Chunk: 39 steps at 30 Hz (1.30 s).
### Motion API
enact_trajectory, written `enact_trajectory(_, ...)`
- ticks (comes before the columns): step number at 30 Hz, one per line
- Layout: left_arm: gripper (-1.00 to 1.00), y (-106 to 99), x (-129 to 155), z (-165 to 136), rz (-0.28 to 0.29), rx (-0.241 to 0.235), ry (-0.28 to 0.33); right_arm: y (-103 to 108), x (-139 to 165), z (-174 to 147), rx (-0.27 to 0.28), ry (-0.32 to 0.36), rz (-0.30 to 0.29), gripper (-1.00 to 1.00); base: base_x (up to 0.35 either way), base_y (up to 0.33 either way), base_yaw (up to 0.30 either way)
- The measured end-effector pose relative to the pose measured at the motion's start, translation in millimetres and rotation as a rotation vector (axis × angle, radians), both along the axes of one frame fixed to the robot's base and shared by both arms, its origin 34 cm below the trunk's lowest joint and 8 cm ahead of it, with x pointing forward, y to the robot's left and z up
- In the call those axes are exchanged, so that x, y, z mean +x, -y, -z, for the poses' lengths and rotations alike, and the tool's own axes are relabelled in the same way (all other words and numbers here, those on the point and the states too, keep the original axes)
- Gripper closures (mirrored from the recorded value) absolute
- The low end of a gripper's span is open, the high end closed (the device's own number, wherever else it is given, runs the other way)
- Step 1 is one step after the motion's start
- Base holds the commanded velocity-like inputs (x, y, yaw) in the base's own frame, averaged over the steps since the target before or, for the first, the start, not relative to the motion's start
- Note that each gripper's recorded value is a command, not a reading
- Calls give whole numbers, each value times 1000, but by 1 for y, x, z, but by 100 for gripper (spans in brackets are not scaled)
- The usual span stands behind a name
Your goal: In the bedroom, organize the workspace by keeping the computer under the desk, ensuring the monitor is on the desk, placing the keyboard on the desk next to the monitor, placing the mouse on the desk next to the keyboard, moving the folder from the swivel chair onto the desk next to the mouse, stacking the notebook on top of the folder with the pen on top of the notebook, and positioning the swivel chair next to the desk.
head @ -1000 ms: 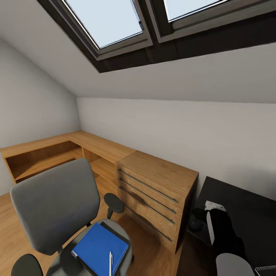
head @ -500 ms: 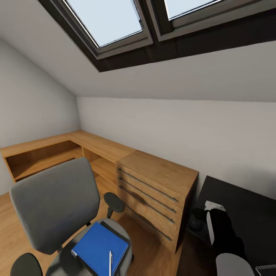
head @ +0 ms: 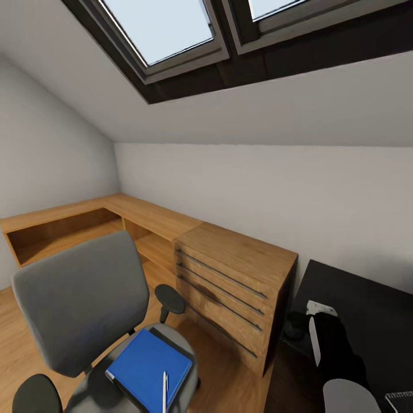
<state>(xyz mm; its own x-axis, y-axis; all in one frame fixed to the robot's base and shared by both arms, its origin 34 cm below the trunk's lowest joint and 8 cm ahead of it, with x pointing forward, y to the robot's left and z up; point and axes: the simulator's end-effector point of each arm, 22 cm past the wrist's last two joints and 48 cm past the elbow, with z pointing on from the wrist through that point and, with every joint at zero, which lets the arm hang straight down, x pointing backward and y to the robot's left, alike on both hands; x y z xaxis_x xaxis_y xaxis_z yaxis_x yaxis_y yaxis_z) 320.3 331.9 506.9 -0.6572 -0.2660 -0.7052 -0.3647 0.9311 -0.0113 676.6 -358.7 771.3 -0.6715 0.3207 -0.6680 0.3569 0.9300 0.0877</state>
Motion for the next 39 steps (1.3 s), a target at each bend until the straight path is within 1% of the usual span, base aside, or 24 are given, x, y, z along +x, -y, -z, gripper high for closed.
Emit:
enact_trajectory(11,-100,0,0,19,1,1,2,0,-1,19,0,0,0,-100,0,0,0)
enact_trajectory(39,-100,-1,-1,19,1,1,1,-2,0,19,5,2,-3,-100,0,0,0)
